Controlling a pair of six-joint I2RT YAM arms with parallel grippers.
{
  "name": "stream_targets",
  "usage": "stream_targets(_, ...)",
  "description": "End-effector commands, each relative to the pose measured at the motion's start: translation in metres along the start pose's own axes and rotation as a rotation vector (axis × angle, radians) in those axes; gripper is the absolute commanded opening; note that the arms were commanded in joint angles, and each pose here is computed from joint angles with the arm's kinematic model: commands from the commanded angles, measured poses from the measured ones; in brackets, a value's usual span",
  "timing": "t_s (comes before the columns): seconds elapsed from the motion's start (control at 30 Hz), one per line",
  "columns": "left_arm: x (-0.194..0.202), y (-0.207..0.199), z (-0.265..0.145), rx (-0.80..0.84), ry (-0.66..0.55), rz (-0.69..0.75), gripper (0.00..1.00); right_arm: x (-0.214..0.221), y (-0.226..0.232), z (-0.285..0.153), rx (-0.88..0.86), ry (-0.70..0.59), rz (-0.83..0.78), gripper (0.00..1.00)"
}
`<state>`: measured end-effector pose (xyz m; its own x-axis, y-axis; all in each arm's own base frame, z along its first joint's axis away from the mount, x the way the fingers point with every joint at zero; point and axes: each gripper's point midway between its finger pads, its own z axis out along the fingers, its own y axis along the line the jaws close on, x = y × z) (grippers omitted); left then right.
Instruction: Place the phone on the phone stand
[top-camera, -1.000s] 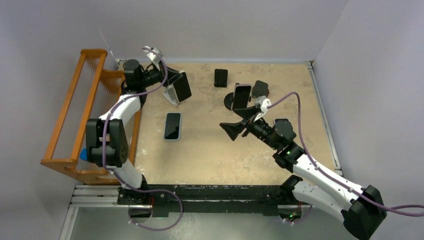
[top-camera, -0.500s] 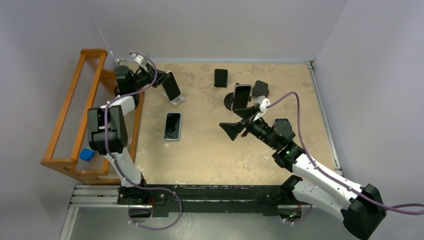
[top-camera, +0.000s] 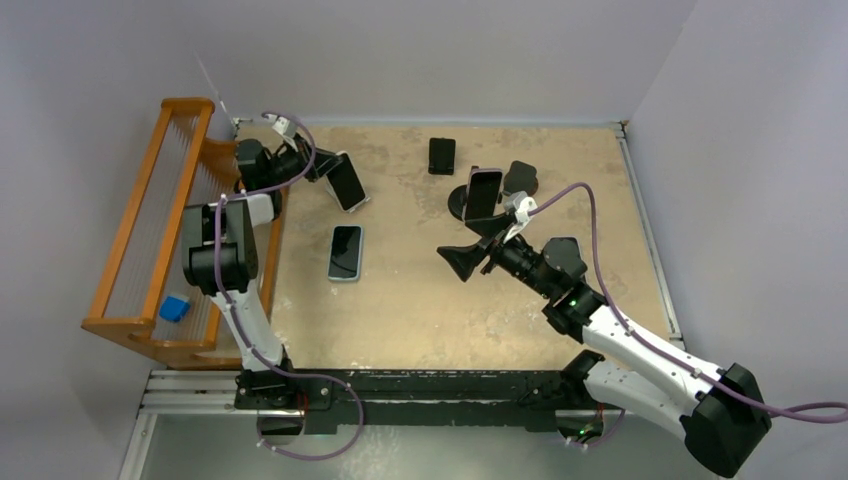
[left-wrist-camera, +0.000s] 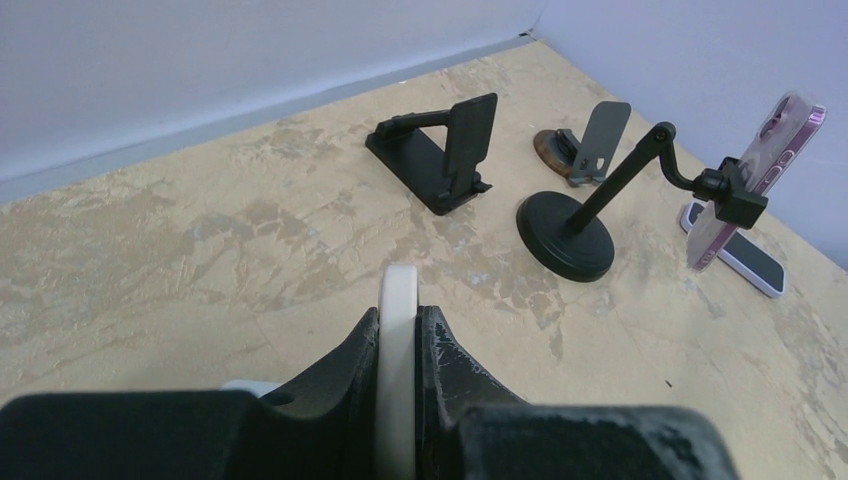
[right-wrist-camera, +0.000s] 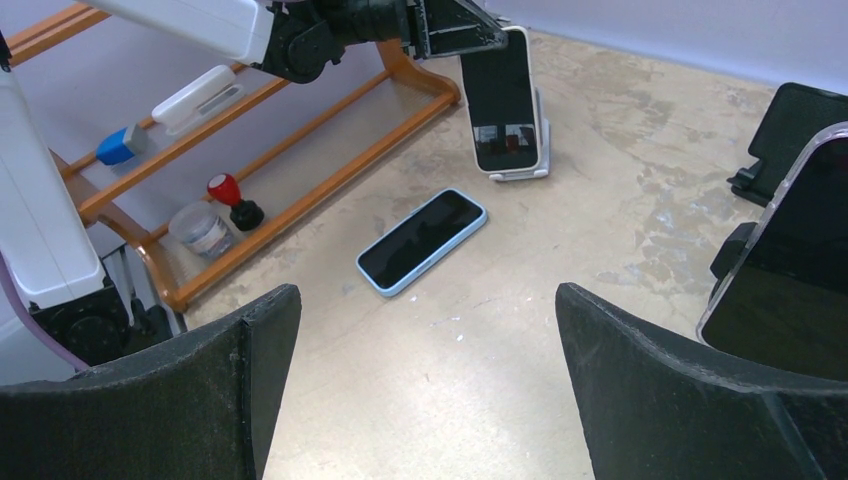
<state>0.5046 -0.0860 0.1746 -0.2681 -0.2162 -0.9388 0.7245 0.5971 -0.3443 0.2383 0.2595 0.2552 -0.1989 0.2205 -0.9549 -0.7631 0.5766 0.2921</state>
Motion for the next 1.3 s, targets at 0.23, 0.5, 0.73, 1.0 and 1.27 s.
stream_targets(0.23, -0.044, -0.003, 0.006, 0.049, -0.081, 0.122, 0.00, -0.013, 0.003, 0.001, -0.017, -0.049, -0.021, 0.99)
stream_targets(0.5, -0.046, 0.002, 0.009, 0.047, -0.079, 0.131, 0.00, -0.011, 0.003, 0.001, -0.017, -0.046, -0.020, 0.99)
stream_targets(0.73, -0.035, 0.007, 0.009, 0.039, -0.060, 0.128, 0.00, -0.009, 0.002, 0.001, -0.015, -0.040, -0.020, 0.99)
stream_targets(1.0, -0.020, 0.013, 0.009, 0.025, -0.048, 0.110, 0.00, -0.006, 0.000, 0.002, -0.007, -0.034, -0.018, 0.99)
stream_targets(1.27, -0.010, 0.011, 0.018, 0.034, -0.034, 0.127, 0.00, -0.003, -0.001, 0.002, -0.004, -0.031, -0.016, 0.99)
